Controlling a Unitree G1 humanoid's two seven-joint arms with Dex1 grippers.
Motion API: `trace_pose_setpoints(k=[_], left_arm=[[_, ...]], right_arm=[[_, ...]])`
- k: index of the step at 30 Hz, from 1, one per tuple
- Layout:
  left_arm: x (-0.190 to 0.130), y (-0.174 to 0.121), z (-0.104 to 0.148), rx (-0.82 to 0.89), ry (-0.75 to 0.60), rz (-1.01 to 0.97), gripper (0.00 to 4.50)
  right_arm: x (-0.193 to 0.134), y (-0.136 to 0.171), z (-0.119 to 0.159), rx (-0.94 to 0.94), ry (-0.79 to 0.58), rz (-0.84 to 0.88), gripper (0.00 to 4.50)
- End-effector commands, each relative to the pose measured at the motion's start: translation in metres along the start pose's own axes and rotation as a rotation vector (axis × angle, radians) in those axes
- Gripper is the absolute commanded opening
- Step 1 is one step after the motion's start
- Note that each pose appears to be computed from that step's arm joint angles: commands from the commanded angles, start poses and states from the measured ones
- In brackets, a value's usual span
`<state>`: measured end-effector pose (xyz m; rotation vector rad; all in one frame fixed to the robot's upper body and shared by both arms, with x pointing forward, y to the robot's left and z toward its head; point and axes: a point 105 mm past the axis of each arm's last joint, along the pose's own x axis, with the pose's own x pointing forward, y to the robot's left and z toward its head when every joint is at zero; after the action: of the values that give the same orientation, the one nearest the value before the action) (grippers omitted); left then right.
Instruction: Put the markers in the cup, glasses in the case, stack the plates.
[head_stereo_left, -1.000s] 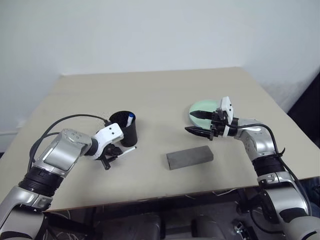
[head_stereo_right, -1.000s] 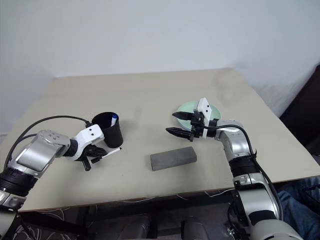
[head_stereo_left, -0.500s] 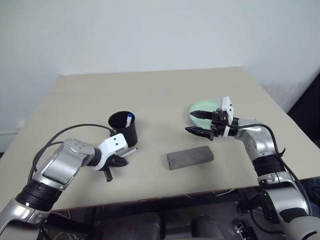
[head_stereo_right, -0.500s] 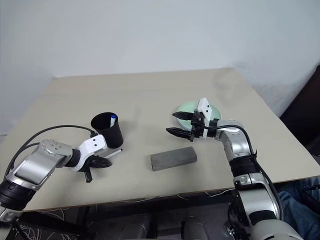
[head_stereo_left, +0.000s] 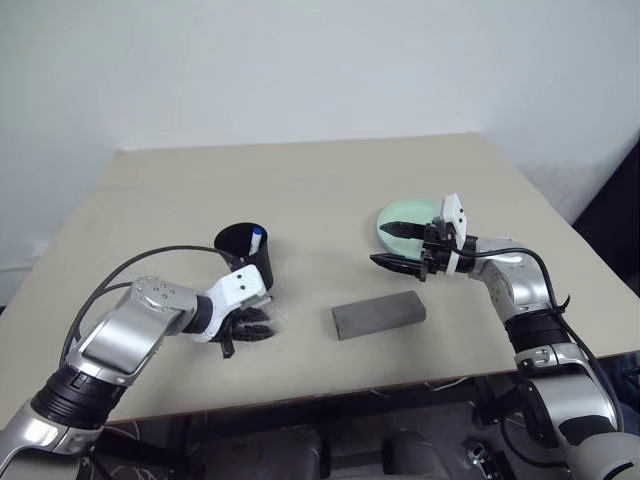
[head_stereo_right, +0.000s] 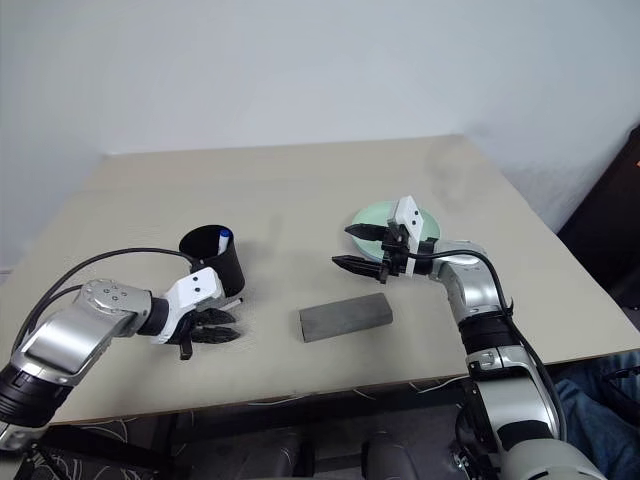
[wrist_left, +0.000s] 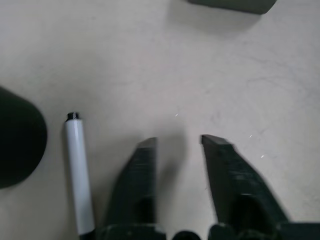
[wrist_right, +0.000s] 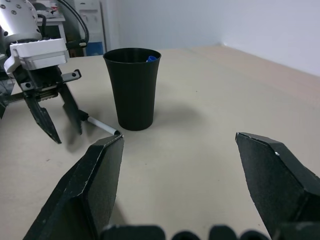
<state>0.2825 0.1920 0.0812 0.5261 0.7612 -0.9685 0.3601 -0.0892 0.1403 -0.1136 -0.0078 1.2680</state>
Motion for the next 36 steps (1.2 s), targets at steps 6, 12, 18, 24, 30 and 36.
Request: trace_pose_setpoints(k=[6,12,18,24,30,36], left_arm=[[-0.02,0.03,0.014,0.01,-0.001,0.105,3.3],[-0.022,0.039,0.008,0.004,0.043,0.131,3.3],[-0.021,0.049,0.004,0.01,0.069,0.146,3.3],[-0.024,0.057,-0.002,0.012,0.103,0.154,4.48],[-0.017,0.063,-0.012,-0.005,0.155,0.123,4.48],[-0.006,0.06,-0.018,-0.014,0.181,0.063,4.48]], right_arm=[[0.001,-0.005,0.015,-0.056,-0.027,-0.003,3.88],[0.0,-0.007,0.014,-0.059,-0.019,-0.006,3.88],[0.001,-0.009,0.015,-0.061,-0.017,-0.007,3.88],[0.001,-0.007,0.014,-0.056,-0.017,-0.002,3.88],[0.002,-0.005,0.013,-0.043,-0.011,0.01,3.88],[0.001,-0.004,0.013,-0.039,-0.004,0.015,3.88]])
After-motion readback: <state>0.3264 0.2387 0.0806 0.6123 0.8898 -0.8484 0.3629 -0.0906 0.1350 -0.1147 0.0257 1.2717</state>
